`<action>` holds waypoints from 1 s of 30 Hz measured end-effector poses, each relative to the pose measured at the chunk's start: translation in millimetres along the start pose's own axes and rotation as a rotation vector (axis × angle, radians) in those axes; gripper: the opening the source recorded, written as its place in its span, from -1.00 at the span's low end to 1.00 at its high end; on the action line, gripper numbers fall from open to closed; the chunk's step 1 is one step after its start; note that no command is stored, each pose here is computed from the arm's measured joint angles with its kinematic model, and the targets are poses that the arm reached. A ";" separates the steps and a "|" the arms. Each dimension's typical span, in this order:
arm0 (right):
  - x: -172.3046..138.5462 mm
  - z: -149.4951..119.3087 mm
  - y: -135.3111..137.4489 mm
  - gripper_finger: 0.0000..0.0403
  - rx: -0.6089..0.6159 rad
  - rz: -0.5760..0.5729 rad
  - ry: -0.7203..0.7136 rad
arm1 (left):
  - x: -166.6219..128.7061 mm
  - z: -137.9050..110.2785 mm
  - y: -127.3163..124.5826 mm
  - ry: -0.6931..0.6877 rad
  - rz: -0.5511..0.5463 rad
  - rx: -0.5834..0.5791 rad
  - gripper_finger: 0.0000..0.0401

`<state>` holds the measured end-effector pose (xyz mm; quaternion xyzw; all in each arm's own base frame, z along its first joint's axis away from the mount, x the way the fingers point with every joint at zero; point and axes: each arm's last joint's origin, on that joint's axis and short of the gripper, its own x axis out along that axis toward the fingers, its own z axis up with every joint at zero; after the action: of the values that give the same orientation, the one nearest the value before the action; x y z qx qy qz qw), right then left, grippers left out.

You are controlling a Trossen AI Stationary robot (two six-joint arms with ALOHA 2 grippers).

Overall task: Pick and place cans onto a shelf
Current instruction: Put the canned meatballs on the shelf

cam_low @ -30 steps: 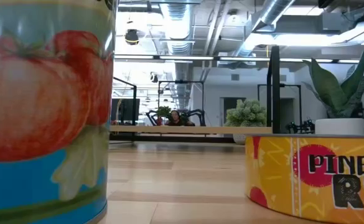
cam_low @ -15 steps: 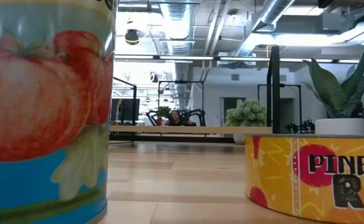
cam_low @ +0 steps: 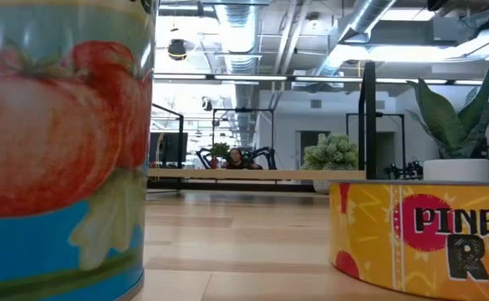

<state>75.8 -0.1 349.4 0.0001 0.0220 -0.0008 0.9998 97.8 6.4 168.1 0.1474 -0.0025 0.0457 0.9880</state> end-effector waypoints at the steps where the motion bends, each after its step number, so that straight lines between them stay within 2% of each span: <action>1: 0.0 0.2 0.0 -0.54 0.000 0.000 -0.001 | 0.0 0.0 0.0 0.000 0.000 0.002 -1.00; 10: 0.9 4.4 0.0 -0.54 -0.001 0.000 -0.043 | 0.0 0.1 0.0 -0.001 -0.001 -0.026 -1.00; 16: 9.2 4.2 0.0 -0.54 -0.032 0.000 -0.030 | 0.0 0.1 0.0 -0.002 -0.002 -0.126 -1.00; 23: 26.6 -4.1 0.0 -0.54 -0.029 0.001 0.069 | -0.1 0.6 1.6 0.000 0.047 -0.104 -1.00; 27: 43.4 -3.5 0.0 -0.54 -0.035 0.001 0.074 | -0.1 0.7 2.0 0.001 0.060 -0.133 -1.00; 30: 60.5 -2.3 0.0 -0.54 -0.035 -0.001 0.061 | -0.1 0.8 2.0 0.000 0.060 -0.105 -1.00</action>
<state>136.2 -0.2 344.4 -0.0176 0.0526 -0.0007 0.9985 97.6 8.1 169.4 0.0954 -0.0091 0.0753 0.9925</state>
